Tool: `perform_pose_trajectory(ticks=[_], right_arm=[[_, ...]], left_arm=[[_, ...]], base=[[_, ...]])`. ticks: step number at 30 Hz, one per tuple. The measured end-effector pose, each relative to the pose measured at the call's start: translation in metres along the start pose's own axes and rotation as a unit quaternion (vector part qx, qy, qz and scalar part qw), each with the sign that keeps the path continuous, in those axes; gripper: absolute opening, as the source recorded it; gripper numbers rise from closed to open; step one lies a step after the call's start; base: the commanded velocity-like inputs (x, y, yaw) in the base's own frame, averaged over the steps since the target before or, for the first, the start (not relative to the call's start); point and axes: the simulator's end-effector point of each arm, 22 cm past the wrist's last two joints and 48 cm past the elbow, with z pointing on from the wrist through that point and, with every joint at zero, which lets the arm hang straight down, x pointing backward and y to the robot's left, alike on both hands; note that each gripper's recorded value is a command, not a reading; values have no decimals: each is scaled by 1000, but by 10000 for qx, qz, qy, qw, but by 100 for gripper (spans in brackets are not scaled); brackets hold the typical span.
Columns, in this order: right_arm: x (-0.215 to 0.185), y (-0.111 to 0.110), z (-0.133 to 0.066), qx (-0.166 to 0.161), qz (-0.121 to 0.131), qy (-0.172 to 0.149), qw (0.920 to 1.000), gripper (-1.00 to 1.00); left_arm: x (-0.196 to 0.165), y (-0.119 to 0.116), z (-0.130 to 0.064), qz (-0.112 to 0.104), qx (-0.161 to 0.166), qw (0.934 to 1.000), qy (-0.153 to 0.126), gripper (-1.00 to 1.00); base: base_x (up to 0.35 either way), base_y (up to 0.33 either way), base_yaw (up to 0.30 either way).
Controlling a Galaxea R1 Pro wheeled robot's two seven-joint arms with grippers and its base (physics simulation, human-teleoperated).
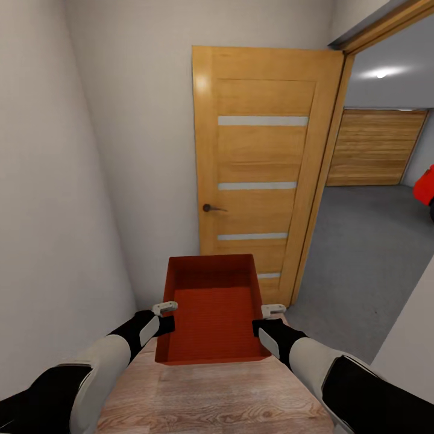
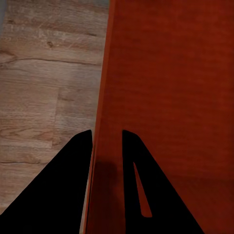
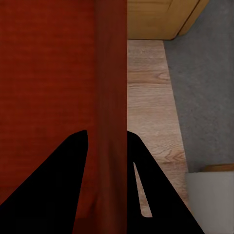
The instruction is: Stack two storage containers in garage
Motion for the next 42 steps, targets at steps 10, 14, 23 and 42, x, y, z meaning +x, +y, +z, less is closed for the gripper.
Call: perform_pose_trajectory(ticks=[10,14,23,42], right_arm=[[0,0,0,1,2,0,10000,-100],[0,0,0,1,2,0,10000,-100],[0,0,0,0,0,0,10000,-100],[0,0,0,-1,2,-1,10000,-100]], left_arm=[[0,0,0,-1,1,10000,0,-100],[0,0,0,-1,1,10000,0,-100],[0,0,0,0,0,10000,0,-100],[0,0,0,-1,0,10000,-2,-100]], base=[[0,0,-107],[0,0,-145],[0,0,-105],[25,20,-2]])
